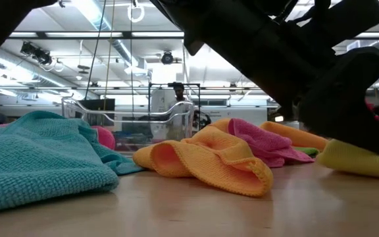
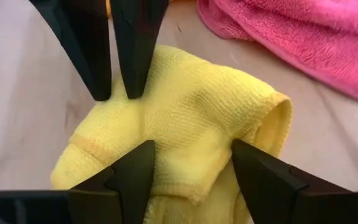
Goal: Fold microfiber towels
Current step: Fold the yellow microfiber cloth
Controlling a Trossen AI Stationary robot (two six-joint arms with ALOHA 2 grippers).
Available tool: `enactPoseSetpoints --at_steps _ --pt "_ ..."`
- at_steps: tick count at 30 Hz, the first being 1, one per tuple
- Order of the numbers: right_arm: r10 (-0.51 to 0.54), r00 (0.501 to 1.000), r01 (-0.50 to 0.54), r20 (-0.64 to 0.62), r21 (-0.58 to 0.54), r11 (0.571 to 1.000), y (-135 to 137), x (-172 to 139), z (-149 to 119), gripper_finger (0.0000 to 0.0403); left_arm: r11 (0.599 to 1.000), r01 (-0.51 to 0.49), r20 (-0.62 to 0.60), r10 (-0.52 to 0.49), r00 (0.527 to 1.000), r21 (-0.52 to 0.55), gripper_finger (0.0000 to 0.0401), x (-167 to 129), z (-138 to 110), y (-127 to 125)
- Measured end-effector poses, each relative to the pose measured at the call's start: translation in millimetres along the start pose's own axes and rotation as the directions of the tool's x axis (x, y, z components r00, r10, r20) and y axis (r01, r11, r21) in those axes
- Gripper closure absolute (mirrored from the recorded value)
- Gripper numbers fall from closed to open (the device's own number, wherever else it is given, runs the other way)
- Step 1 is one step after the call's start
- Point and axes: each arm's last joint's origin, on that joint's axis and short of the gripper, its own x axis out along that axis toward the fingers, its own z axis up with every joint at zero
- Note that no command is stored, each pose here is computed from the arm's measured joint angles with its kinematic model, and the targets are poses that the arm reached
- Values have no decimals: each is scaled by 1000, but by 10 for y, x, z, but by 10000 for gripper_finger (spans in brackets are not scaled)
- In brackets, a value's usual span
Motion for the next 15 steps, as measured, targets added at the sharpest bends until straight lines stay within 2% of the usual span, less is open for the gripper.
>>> enactPoseSetpoints --at_steps 6,15 --pt "-26 999 26 30 -1 1000 -73 32 -183 179 1000 -2 29 2 1000 5 301 -6 33 -25" --pt "-30 999 31 16 -48 998 -5 44 -151 179 1000 -3 48 3 999 2 302 -7 52 -26"
